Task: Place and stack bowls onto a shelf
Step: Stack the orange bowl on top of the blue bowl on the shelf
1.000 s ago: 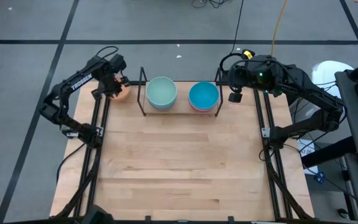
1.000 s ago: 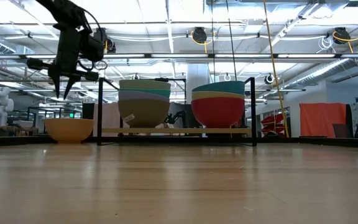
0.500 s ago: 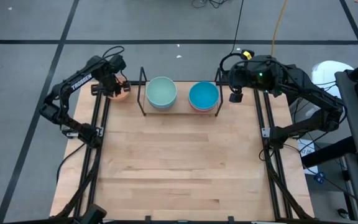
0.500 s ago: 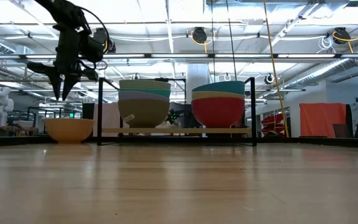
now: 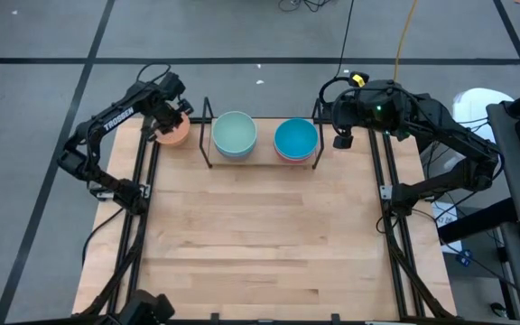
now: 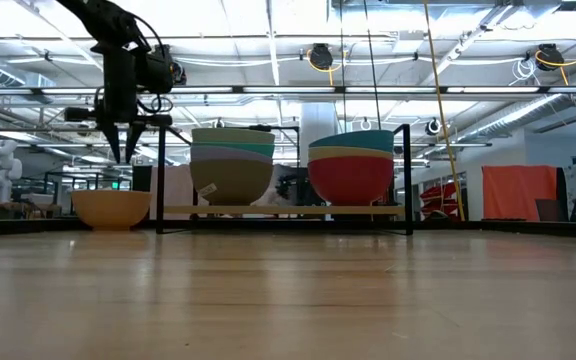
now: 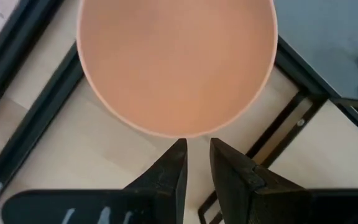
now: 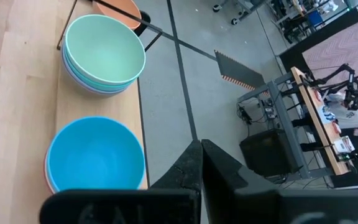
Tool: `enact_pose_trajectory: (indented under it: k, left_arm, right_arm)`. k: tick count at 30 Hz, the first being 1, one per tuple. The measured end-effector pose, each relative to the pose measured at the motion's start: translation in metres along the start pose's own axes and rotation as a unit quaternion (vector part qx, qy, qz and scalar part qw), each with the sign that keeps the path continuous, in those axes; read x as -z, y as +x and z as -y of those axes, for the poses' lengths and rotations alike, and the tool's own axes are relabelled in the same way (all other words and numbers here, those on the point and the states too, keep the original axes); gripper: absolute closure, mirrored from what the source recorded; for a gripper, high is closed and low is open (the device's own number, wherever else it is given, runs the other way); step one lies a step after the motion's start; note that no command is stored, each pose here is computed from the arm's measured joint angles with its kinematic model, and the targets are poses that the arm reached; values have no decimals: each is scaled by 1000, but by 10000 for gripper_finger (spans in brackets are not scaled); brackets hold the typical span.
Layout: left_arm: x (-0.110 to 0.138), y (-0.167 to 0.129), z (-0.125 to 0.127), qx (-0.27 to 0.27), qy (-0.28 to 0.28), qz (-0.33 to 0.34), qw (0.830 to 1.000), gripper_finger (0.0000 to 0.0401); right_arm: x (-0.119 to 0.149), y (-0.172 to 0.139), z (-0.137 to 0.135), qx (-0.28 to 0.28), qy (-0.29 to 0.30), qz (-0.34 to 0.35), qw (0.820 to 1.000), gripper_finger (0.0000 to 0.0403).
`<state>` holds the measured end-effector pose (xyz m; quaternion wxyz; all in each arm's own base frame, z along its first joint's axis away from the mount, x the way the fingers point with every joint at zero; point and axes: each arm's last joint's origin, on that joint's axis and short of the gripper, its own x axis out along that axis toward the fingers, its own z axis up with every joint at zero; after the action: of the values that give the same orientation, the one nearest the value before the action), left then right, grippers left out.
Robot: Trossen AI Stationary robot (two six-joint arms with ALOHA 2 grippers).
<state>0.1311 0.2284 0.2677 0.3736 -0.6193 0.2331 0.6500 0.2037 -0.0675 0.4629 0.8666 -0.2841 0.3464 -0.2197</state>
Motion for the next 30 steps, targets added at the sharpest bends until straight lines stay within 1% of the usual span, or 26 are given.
enact_pose_trajectory:
  k: [3,6,11,15,18,22,24,25,27,30]
  left_arm:
    - [-1,0,-1,-6,5,12,1000,327]
    - [-1,2,-3,-12,-2,10,1000,327]
    - [7,25,-15,-43,-36,-30,998,327]
    - [13,43,-23,-53,-64,-51,995,327]
    - [16,50,-25,-48,-67,-60,995,327]
    - [17,51,-24,-38,-60,-64,995,327]
    - [17,48,-21,-27,-34,-74,996,327]
    - [18,47,-19,-20,-5,-78,997,327]
    - [19,44,-16,-6,73,-84,994,327]
    - [21,42,-14,2,167,-83,982,327]
  right_arm:
    - [0,0,0,0,-6,0,1000,403]
    - [0,0,0,0,-11,0,1000,403]
    - [0,0,0,0,-15,0,1000,403]
    - [0,0,0,0,-32,0,999,403]
    - [0,0,0,0,-36,0,999,403]
    - [0,0,0,0,-36,0,999,403]
    - [0,0,0,0,-37,0,999,403]
    - [0,0,0,0,-37,0,999,403]
    - [0,0,0,0,-36,0,999,403]
    - [0,0,0,0,-37,0,999,403]
